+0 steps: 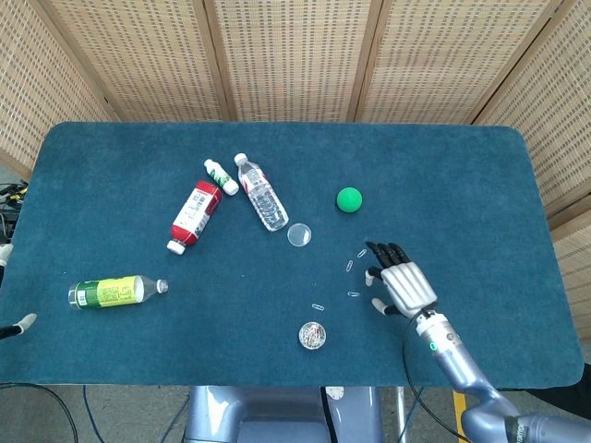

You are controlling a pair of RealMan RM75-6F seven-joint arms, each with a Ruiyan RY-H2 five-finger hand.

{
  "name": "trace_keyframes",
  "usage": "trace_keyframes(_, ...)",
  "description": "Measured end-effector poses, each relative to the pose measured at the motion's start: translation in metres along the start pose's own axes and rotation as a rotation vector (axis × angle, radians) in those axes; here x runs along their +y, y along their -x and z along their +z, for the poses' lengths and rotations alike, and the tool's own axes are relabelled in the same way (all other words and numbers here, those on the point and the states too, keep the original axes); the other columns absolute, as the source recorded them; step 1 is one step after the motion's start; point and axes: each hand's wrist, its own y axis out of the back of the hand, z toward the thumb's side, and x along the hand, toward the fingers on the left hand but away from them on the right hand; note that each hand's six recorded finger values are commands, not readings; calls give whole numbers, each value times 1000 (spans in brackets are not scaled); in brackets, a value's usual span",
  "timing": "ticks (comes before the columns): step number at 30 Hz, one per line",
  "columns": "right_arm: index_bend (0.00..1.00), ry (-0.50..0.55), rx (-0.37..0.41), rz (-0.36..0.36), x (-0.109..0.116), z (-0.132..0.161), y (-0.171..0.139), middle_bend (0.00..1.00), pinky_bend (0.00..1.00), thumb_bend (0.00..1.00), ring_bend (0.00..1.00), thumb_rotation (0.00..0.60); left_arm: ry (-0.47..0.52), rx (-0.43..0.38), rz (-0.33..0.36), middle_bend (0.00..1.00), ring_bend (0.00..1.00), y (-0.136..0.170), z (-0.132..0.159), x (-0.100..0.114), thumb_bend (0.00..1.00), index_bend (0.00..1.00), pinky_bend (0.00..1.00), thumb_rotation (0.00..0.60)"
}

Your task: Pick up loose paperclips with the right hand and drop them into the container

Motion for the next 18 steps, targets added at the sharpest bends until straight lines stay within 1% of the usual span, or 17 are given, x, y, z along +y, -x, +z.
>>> trace_keyframes(7,488,-25,-19,55,-27,18,24,0,8,283,0,600,3,-3,-7,0,0,0,1,-1,0,0,0,600)
trace_keyframes(13,495,-63,-26,67,-39,24,36,0,10,326,0,600,3,-3,-8,0,0,0,1,-1,0,0,0,600)
trace_keyframes(18,497,-72,-33,80,-45,28,42,0,10,337,0,600,4,-1,-10,0,0,-1,0,-2,0,0,0,600)
